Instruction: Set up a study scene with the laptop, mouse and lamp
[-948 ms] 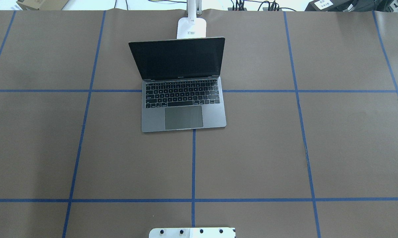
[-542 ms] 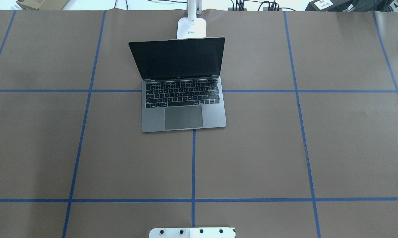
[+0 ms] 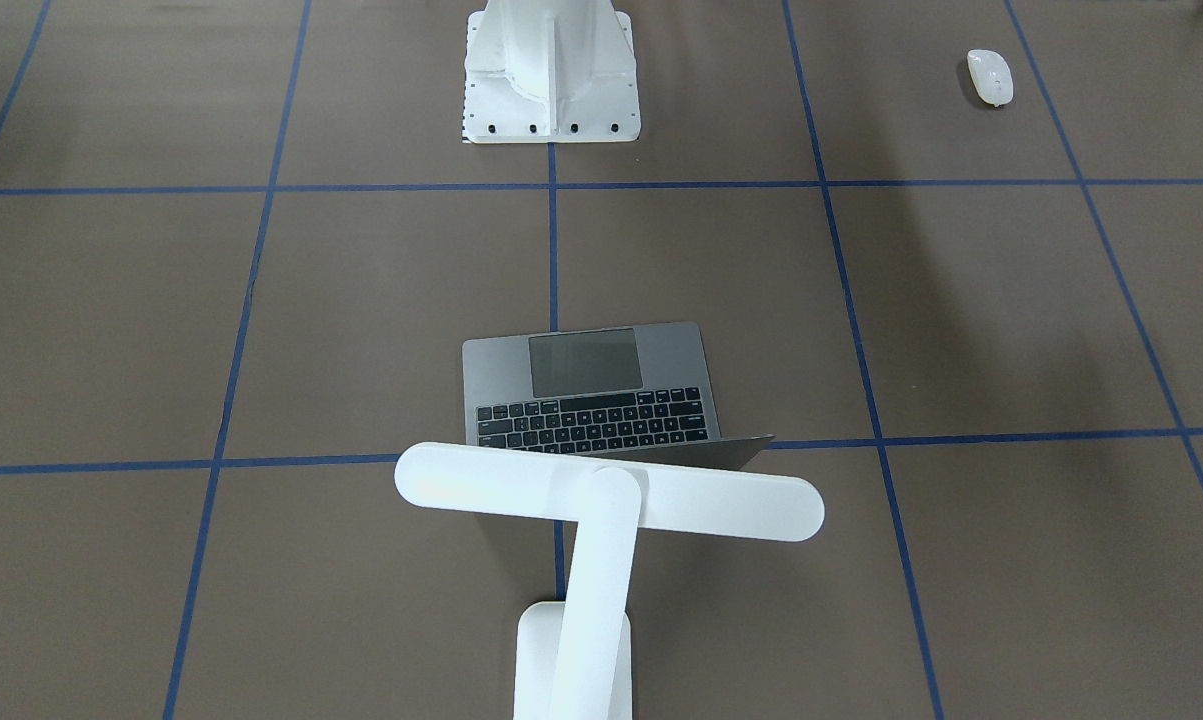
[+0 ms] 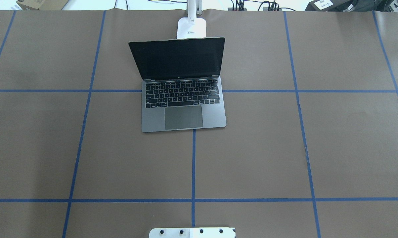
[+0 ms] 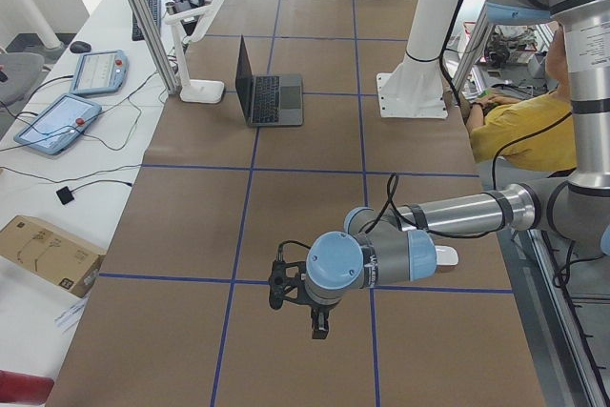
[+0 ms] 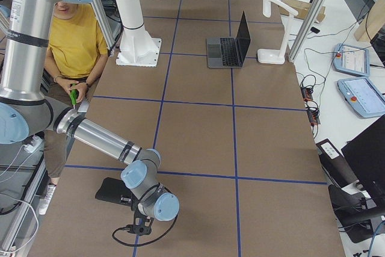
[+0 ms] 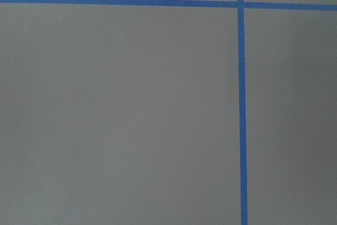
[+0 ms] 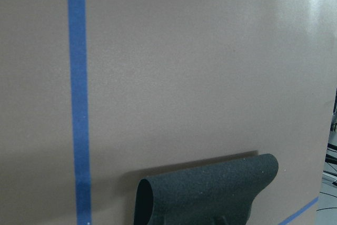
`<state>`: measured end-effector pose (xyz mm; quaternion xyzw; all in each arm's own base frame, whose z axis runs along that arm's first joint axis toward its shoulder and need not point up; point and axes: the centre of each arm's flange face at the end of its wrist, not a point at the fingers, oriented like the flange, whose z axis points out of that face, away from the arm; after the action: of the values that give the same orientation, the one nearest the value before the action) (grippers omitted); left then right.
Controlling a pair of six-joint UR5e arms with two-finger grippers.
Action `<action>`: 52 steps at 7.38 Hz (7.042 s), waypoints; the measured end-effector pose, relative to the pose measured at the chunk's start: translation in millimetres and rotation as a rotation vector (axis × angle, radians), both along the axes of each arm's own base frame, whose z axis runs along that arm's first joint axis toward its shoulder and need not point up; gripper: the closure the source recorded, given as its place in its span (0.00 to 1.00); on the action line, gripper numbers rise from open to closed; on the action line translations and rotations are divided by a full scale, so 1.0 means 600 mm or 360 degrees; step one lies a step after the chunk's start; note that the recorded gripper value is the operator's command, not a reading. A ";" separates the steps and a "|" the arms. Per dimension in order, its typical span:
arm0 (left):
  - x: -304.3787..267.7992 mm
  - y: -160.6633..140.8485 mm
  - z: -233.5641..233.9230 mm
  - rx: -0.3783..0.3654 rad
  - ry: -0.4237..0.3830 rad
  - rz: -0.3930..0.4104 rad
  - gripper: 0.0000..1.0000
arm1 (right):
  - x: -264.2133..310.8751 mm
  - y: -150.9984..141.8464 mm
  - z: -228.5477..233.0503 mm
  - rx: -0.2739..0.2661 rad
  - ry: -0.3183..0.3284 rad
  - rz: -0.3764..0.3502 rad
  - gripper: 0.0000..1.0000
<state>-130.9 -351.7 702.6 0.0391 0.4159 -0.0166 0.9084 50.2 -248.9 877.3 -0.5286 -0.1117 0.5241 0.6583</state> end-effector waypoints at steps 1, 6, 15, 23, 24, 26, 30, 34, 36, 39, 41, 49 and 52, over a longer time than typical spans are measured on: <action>0.000 0.000 0.000 0.0000 0.0000 0.0000 0.00 | -0.001 0.002 0.004 -0.0010 -0.0006 0.0015 0.57; 0.000 0.000 0.001 -0.0002 0.0000 0.0000 0.00 | -0.004 0.008 0.030 0.0002 0.0032 0.0067 0.59; 0.002 0.011 0.003 -0.0008 0.0002 0.0002 0.00 | -0.016 0.016 0.031 -0.0028 -0.0045 0.0147 0.65; 0.002 0.012 0.003 -0.0008 0.0002 0.0002 0.00 | -0.010 0.028 0.040 -0.0036 0.0017 0.0072 0.62; 0.002 0.012 0.003 -0.0007 0.0002 0.0002 0.00 | -0.010 0.028 0.041 -0.0039 0.0018 0.0071 0.62; 0.002 0.011 0.002 -0.0006 0.0001 0.0002 0.00 | -0.011 0.030 0.042 -0.0046 0.0016 0.0074 0.65; 0.001 0.012 0.001 -0.0004 0.0001 -0.0002 0.00 | -0.012 0.035 0.047 -0.0060 0.0017 0.0071 0.83; 0.000 0.012 0.001 -0.0004 0.0001 -0.0004 0.00 | -0.012 0.025 0.041 -0.0066 0.0037 0.0084 1.00; 0.000 0.012 0.001 -0.0003 0.0001 -0.0005 0.00 | -0.014 -0.001 0.018 -0.0028 0.0051 0.0100 1.00; 0.001 0.012 0.002 -0.0008 0.0002 -0.0004 0.00 | -0.017 -0.052 -0.045 0.0068 0.0072 0.0144 1.00; 0.001 0.013 0.006 -0.0016 0.0010 -0.0004 0.00 | -0.020 -0.113 -0.125 0.0132 0.0147 0.0235 1.00; 0.004 0.020 0.017 -0.0050 0.0020 -0.0008 0.00 | -0.052 -0.363 -0.480 0.0533 0.0248 0.0634 1.00; 0.005 0.024 0.026 -0.0070 0.0024 -0.0010 0.00 | -0.180 -0.464 -0.624 0.0820 0.0146 0.0532 1.00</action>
<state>-128.1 -337.1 718.0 0.0202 0.4221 -0.0289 0.9059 -57.8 -527.1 502.7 -0.2943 -0.2964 0.6028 0.6798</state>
